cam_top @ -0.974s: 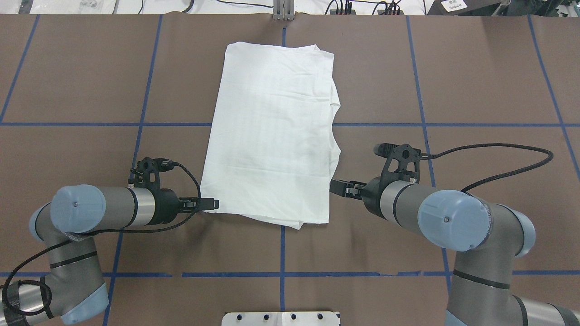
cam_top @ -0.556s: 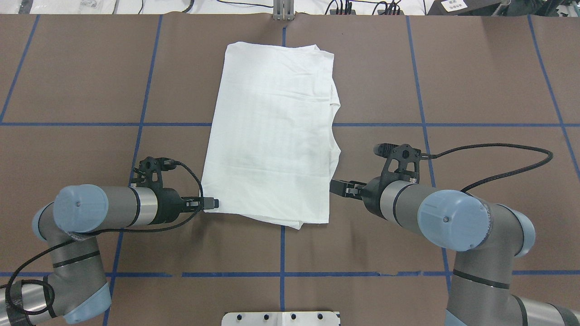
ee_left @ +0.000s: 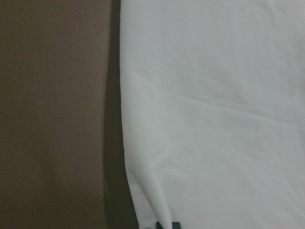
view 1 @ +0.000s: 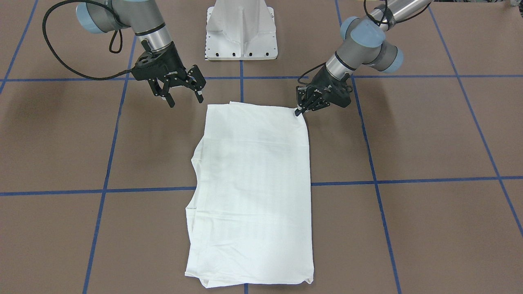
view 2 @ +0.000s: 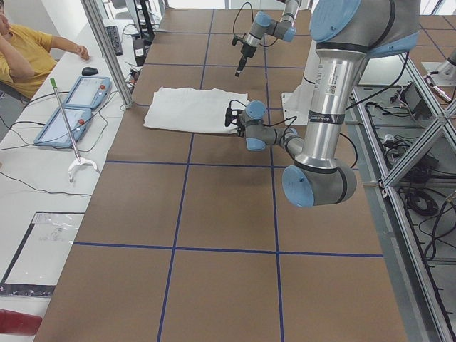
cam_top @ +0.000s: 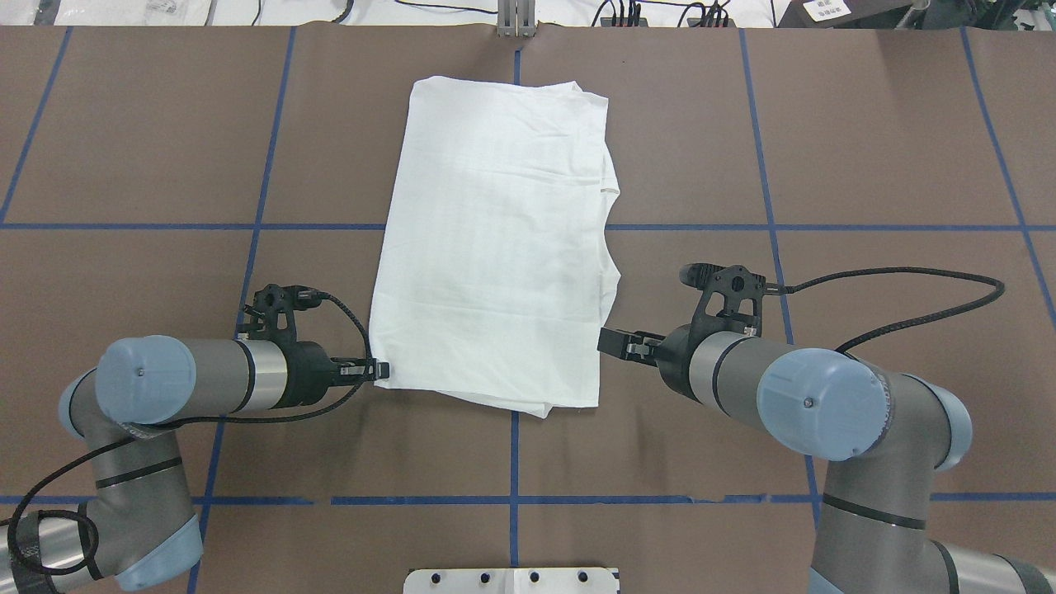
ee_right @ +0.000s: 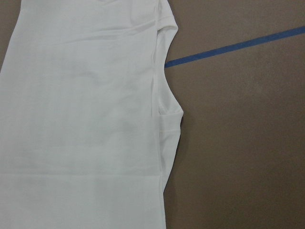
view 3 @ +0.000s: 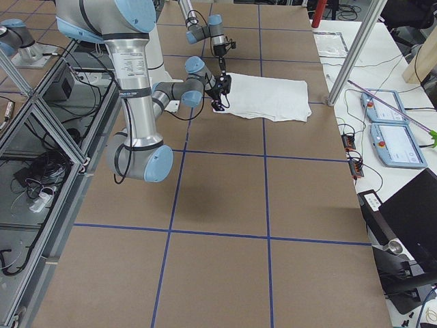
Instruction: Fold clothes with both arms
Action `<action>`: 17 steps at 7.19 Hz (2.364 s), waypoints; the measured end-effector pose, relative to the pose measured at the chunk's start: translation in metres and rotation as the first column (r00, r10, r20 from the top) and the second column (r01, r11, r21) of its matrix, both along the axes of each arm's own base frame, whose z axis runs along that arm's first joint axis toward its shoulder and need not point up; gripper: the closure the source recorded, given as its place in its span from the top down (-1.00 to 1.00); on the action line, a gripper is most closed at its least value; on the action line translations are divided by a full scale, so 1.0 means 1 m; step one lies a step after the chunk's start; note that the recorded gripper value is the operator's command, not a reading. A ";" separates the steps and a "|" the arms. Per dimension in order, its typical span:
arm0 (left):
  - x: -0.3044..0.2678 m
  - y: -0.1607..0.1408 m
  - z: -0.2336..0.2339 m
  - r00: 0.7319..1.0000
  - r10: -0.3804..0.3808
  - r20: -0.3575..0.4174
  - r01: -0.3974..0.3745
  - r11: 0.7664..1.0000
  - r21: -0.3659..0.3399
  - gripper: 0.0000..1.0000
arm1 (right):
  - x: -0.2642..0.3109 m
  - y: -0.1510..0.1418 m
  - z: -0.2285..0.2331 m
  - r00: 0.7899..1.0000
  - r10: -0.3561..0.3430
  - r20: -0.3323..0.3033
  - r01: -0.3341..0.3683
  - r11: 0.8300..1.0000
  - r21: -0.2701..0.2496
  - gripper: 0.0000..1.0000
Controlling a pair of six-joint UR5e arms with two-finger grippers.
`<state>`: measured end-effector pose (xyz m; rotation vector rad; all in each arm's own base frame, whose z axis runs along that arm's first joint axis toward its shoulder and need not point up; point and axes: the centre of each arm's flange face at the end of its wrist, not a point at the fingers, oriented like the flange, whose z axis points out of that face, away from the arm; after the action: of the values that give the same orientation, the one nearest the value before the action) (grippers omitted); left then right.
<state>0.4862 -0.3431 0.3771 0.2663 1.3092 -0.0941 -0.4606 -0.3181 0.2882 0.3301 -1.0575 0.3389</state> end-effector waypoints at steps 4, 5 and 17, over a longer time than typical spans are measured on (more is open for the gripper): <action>-0.002 -0.001 0.000 1.000 -0.007 -0.003 0.007 1.000 0.002 -1.00 | -0.065 0.037 -0.041 0.994 0.104 -0.042 -0.112 0.938 -0.329 0.80; -0.003 -0.001 -0.001 1.000 -0.008 -0.004 0.008 1.000 0.003 -1.00 | -0.089 0.040 -0.052 0.989 0.130 -0.066 -0.146 0.912 -0.384 0.72; -0.011 0.000 -0.007 1.000 -0.023 -0.017 0.023 1.000 0.012 -1.00 | -0.166 0.026 -0.060 0.960 0.245 -0.138 -0.281 0.834 -0.474 0.42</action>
<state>0.4749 -0.3433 0.3702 0.2911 1.3239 -0.1080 -0.6266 -0.2922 0.2283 0.0255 -0.8176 0.8237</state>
